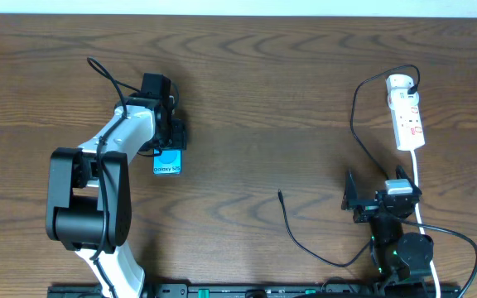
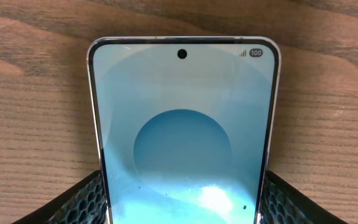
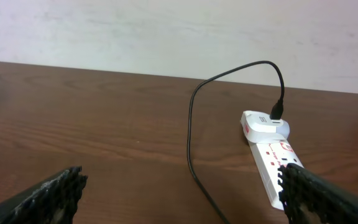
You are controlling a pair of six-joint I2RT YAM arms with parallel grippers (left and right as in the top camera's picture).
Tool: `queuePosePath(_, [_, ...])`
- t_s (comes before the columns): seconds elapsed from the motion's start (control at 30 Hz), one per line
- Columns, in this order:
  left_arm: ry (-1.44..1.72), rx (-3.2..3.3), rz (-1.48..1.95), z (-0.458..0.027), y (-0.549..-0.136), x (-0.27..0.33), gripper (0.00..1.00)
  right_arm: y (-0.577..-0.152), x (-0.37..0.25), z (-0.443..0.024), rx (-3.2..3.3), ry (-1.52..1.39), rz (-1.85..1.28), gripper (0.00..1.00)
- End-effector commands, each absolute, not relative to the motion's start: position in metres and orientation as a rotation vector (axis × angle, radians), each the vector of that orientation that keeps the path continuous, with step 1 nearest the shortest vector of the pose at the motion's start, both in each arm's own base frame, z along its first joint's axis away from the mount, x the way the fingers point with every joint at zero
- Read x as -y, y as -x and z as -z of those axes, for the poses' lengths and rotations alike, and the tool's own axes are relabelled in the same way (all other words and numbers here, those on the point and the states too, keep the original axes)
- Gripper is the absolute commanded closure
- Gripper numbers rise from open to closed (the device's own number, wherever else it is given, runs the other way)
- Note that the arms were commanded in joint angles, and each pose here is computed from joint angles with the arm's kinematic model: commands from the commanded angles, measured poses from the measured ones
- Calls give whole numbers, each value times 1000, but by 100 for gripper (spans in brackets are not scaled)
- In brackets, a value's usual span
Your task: Plug charger to phone and switch on socket
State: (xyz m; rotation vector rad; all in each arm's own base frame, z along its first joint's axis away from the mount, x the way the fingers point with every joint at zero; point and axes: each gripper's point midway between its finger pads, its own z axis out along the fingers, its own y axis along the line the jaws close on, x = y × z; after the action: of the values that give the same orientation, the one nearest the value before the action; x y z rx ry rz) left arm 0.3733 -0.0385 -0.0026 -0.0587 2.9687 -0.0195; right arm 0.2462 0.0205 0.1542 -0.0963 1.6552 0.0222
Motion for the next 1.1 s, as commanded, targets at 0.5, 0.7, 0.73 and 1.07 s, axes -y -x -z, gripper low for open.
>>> queuePosePath(0.5, [68, -3038, 4, 18, -358, 35, 93, -246, -20, -154, -1656, 96, -24, 1])
queuePosePath(0.7, [68, -3038, 4, 18, -358, 35, 92, -246, -20, -154, -1656, 96, -24, 1])
queuePosePath(0.73, [68, -3038, 4, 18, -358, 35, 93, -246, -20, -154, -1656, 95, -24, 1])
queuePosePath(1.07, [71, -3001, 40, 8, -369, 40, 93, -246, -20, -154, -1656, 95, -24, 1])
